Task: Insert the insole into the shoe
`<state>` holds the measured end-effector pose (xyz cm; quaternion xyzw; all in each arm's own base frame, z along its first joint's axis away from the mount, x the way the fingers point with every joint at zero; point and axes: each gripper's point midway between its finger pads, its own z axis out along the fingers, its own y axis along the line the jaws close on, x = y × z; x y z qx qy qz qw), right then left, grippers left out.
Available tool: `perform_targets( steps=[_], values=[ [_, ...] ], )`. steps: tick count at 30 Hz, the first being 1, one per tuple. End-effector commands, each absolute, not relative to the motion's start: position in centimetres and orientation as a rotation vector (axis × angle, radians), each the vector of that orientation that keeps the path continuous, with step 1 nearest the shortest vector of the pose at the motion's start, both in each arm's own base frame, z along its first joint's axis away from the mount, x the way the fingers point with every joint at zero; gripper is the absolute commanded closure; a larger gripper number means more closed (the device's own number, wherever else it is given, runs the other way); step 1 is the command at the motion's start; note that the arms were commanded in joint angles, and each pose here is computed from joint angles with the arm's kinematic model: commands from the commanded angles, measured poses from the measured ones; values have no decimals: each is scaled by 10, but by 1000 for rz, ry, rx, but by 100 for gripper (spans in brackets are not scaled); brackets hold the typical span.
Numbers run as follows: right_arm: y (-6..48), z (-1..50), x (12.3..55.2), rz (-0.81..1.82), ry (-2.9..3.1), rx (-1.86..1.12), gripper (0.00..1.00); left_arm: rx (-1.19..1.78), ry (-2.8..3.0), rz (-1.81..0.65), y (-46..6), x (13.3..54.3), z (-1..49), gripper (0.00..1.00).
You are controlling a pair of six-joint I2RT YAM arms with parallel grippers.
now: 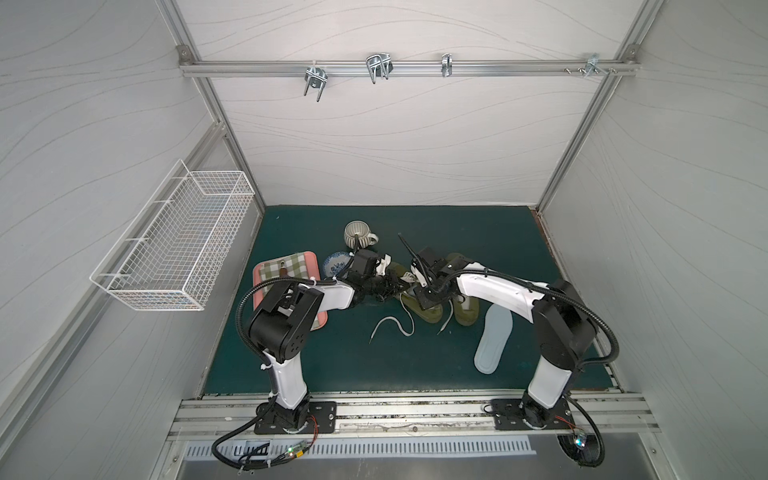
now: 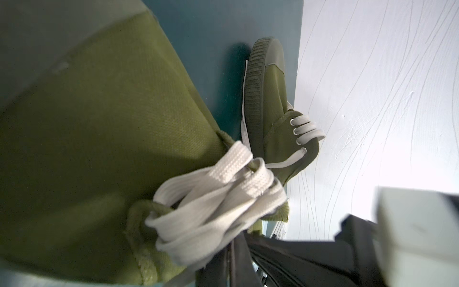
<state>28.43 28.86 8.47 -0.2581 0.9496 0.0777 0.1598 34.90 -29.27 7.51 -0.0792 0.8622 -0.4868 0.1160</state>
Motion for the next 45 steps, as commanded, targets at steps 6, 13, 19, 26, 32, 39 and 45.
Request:
perform_targets(
  steps=[6,13,19,26,32,39,45],
  values=[
    [276,49,302,199,2766,-610,100,-200,2491,-1466,-298,348,86,100],
    [275,43,310,95,2759,-646,100,-216,2500,-1466,-295,344,79,100],
    [286,73,305,-18,2641,-652,100,-221,2494,-1477,-297,345,79,100],
    [256,38,315,-207,2715,-515,100,-216,2497,-1476,-295,342,78,100],
    [244,47,310,-306,2730,-561,100,-217,2494,-1478,-297,344,79,100],
    [217,56,290,-483,2741,-598,100,-217,2498,-1473,-296,344,78,100],
    [201,59,285,-545,2737,-601,100,-217,2500,-1466,-296,345,77,100]
  ],
)
